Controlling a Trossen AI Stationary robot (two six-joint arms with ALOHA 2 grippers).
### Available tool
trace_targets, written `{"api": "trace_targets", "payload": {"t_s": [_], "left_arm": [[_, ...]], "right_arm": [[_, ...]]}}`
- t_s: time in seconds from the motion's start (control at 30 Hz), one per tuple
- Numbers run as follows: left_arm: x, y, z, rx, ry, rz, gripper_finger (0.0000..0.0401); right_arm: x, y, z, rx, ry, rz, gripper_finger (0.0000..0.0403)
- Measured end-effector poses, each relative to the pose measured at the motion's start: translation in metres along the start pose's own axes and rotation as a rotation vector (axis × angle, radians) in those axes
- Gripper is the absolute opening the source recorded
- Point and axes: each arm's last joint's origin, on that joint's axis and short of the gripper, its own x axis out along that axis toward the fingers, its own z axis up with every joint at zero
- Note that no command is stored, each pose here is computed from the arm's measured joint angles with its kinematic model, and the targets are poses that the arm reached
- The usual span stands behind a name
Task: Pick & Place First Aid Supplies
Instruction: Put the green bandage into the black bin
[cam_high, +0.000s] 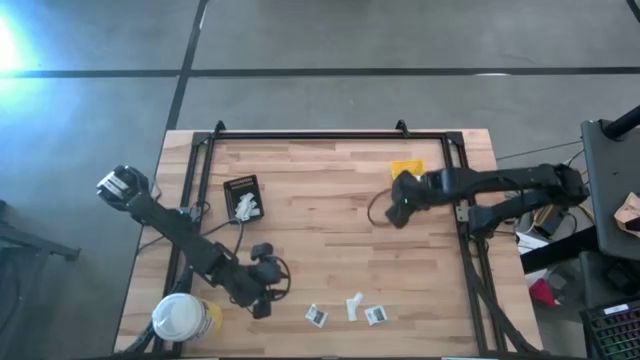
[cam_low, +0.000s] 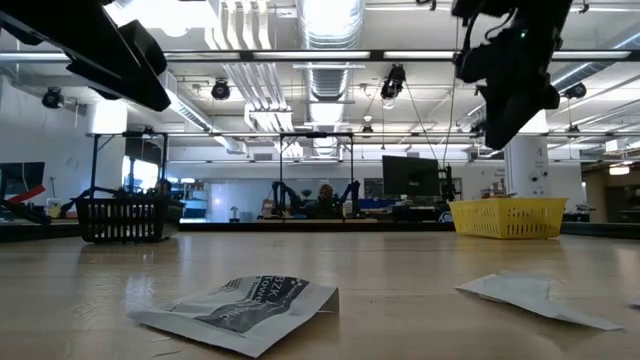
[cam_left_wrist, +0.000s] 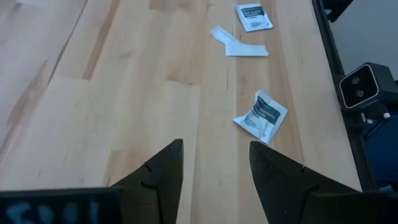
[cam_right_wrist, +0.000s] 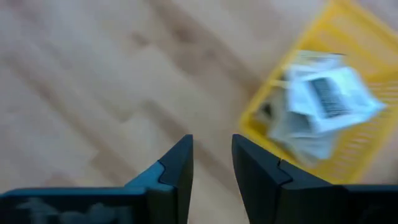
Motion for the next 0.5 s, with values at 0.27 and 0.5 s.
{"api": "trace_targets", "payload": {"t_s": [0.27,0.5], "left_arm": [[0.016,-0.005,-0.005,0.0,0.007,-0.013,0.0176],[0.029,-0.013,-0.005,0.037,-0.007,-0.039,0.0176]], "right_arm": [[-0.017,0.046,-0.028,-0.072,-0.09,0.228,0.0093],[-0.034,0.076,-0.042,-0.131,-0.183,0.452,0.0082]]}}
